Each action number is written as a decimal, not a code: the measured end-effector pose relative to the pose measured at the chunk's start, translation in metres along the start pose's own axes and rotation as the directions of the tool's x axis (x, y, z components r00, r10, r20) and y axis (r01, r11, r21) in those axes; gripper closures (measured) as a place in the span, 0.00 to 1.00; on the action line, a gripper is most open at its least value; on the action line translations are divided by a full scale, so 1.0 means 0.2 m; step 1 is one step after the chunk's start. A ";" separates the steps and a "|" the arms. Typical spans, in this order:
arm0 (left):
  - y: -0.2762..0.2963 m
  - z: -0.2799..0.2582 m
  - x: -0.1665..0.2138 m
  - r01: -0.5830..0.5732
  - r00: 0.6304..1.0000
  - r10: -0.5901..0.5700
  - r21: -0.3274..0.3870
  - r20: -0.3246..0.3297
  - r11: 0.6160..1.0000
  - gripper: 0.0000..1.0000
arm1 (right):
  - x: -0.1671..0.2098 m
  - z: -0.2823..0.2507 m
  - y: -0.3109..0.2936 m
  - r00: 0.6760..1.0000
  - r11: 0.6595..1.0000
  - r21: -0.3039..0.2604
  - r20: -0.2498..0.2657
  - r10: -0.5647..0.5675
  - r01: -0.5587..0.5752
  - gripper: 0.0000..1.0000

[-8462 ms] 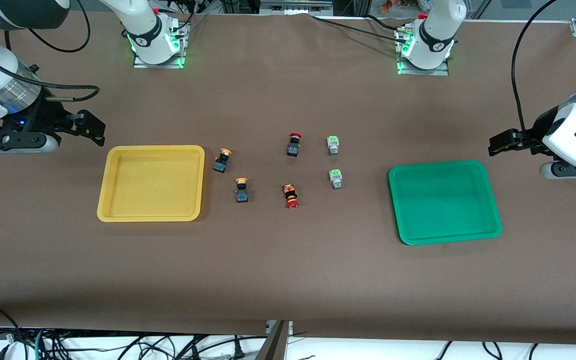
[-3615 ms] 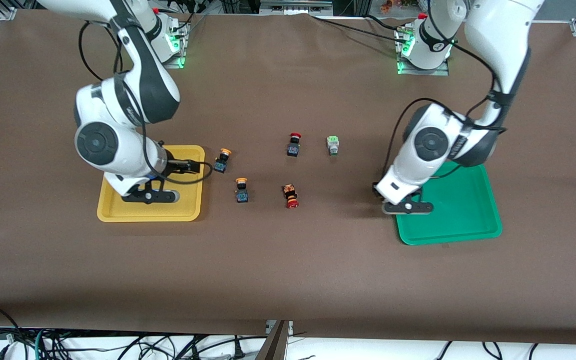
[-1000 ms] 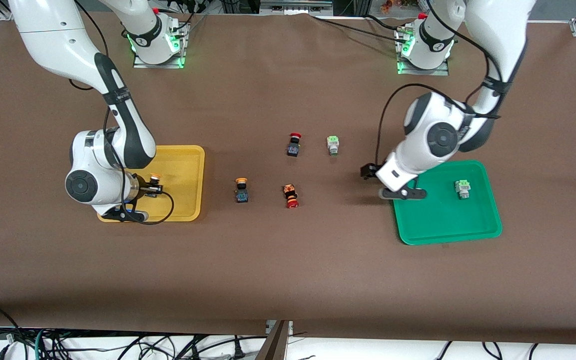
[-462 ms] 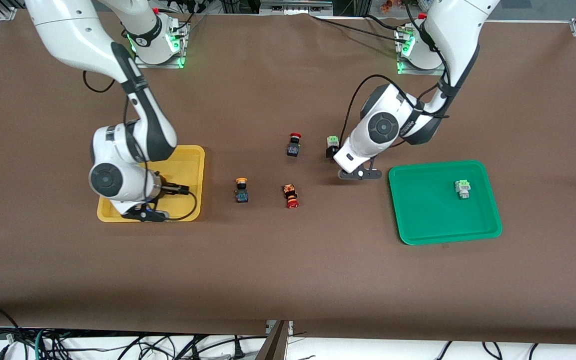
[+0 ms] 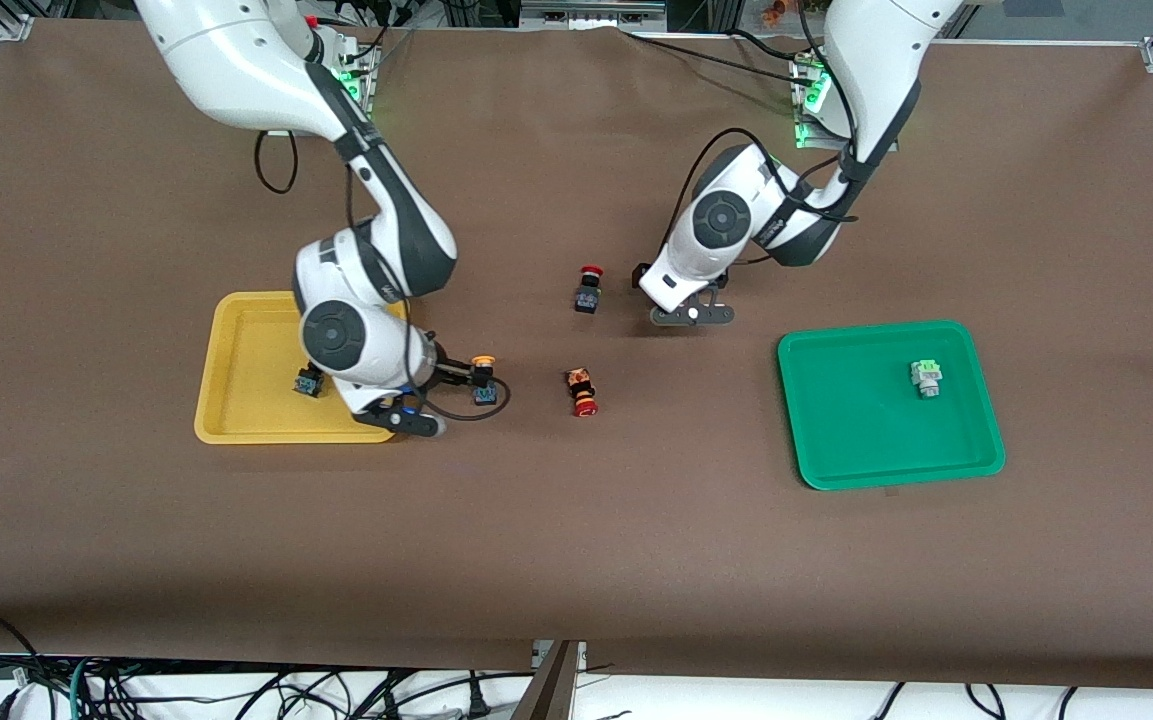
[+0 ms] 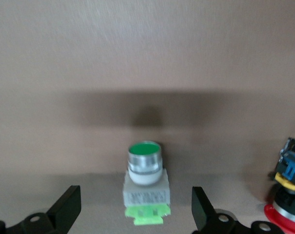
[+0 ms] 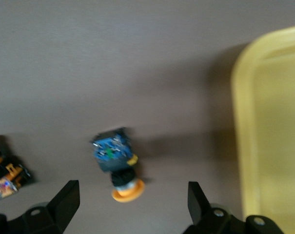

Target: Place green and yellow buttons in trays

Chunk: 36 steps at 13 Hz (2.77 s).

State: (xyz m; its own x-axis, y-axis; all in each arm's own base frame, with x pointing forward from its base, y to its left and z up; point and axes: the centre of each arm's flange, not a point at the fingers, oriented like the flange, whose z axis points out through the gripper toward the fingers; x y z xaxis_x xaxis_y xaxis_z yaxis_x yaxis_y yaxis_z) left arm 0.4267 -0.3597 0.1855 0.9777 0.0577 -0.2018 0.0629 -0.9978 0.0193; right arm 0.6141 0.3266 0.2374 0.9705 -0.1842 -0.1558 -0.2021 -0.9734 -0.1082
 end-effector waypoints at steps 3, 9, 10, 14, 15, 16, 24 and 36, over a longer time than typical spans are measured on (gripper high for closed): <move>0.07 0.02 -0.08 0.018 1.000 -0.018 0.015 -0.016 1.000 0.04 | -0.07 0.23 -0.12 1.000 1.000 0.007 -0.023 -0.018 0.018 0.02; 0.05 0.01 -0.05 0.045 0.999 -0.045 0.007 -0.023 0.999 0.59 | -0.04 0.32 -0.09 0.999 1.000 0.003 -0.037 -0.005 0.005 0.54; 0.04 0.00 -0.02 0.056 0.998 -0.056 -0.001 -0.029 0.998 0.59 | -0.02 0.31 -0.06 0.999 1.000 0.001 -0.036 -0.005 0.005 0.56; -0.22 -0.32 0.27 0.031 0.995 -0.033 -0.018 -0.091 0.999 0.59 | 0.11 0.10 0.19 0.997 0.996 -0.075 0.063 -0.039 0.044 0.56; -0.35 -0.43 0.36 0.013 0.995 -0.013 -0.002 -0.098 1.000 0.59 | 0.14 -0.02 0.27 0.995 0.993 -0.100 0.082 -0.060 0.068 0.56; -0.51 -0.51 0.44 -0.010 0.994 0.012 0.013 -0.111 1.000 0.59 | 0.16 -0.13 0.35 0.992 0.989 -0.119 0.093 -0.080 0.091 0.56; -1.42 -0.42 0.74 -0.179 0.978 0.186 0.078 -0.090 0.981 0.59 | 0.14 0.09 0.70 0.981 0.973 -0.163 0.134 -0.142 0.163 0.38; -1.34 -1.02 0.90 -0.149 0.968 0.148 0.013 -0.202 0.989 0.00 | -0.13 -1.29 0.62 0.980 0.980 -0.042 -0.040 -0.197 0.195 0.00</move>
State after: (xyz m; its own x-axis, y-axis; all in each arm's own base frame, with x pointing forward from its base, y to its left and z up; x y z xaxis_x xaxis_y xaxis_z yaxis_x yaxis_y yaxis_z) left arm 0.6263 -0.0755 0.3432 0.9963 -0.0860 0.0056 -0.0861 -0.9956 0.0363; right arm 0.5976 0.1764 0.4818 0.9957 0.0057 -0.0920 -0.0031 -0.9954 -0.0953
